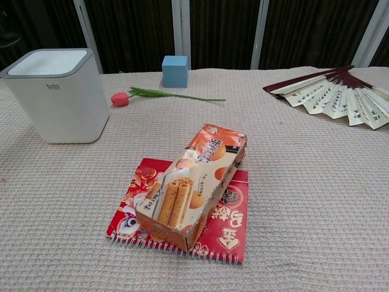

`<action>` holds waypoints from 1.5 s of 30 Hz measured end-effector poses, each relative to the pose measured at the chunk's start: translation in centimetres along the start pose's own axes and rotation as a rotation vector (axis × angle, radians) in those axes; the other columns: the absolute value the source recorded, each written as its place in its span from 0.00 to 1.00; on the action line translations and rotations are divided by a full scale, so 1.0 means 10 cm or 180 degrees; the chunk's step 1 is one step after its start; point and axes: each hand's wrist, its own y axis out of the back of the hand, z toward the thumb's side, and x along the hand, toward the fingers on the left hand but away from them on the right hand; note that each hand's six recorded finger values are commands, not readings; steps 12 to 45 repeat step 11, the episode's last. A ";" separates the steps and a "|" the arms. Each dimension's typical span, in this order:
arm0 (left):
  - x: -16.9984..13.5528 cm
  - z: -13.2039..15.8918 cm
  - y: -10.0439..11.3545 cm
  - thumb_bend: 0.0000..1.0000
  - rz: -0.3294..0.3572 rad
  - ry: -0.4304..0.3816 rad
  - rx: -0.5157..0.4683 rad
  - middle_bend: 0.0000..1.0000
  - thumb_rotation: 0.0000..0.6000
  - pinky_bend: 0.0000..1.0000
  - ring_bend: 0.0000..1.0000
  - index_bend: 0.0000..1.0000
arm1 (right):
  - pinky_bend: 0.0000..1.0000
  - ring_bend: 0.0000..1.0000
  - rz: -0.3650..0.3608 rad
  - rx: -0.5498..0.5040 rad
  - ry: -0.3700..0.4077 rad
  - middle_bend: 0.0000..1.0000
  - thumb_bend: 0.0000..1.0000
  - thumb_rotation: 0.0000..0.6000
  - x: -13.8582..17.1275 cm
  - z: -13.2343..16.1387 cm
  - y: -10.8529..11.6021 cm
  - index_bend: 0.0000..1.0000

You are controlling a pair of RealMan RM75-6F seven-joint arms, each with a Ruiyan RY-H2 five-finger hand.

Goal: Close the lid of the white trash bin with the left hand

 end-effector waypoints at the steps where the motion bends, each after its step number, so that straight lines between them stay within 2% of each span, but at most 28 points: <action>1: -0.05 -0.02 0.00 0.32 0.0051 -0.0007 0.0003 0.02 1.00 0.37 0.07 0.00 | 0.00 0.00 -0.0001 0.0007 -0.0001 0.00 0.19 1.00 0.00 0.00 0.00 0.00; 2: -0.12 -0.06 -0.01 0.28 0.0121 -0.0018 0.0018 0.00 1.00 0.28 0.02 0.00 | 0.00 0.00 -0.0002 0.0017 -0.0002 0.00 0.19 1.00 0.00 0.00 0.00 0.00; 5: -0.32 -0.16 -0.08 0.17 0.0298 -0.0050 0.0073 0.00 1.00 0.09 0.00 0.00 | 0.00 0.00 -0.0008 0.0072 0.0003 0.00 0.19 1.00 0.01 -0.01 0.00 0.00; 10: -0.80 -0.41 -0.33 0.13 0.0465 -0.0014 0.0019 0.00 1.00 0.02 0.00 0.00 | 0.00 0.00 -0.0045 0.0166 0.0028 0.00 0.19 1.00 0.01 -0.01 0.02 0.00; 11: -0.94 -0.49 -0.41 0.12 0.0470 0.0020 -0.0004 0.00 1.00 0.02 0.00 0.00 | 0.00 0.00 -0.0051 0.0180 0.0036 0.00 0.19 1.00 0.02 -0.01 0.02 0.00; 45: -0.94 -0.49 -0.41 0.12 0.0470 0.0020 -0.0004 0.00 1.00 0.02 0.00 0.00 | 0.00 0.00 -0.0051 0.0180 0.0036 0.00 0.19 1.00 0.02 -0.01 0.02 0.00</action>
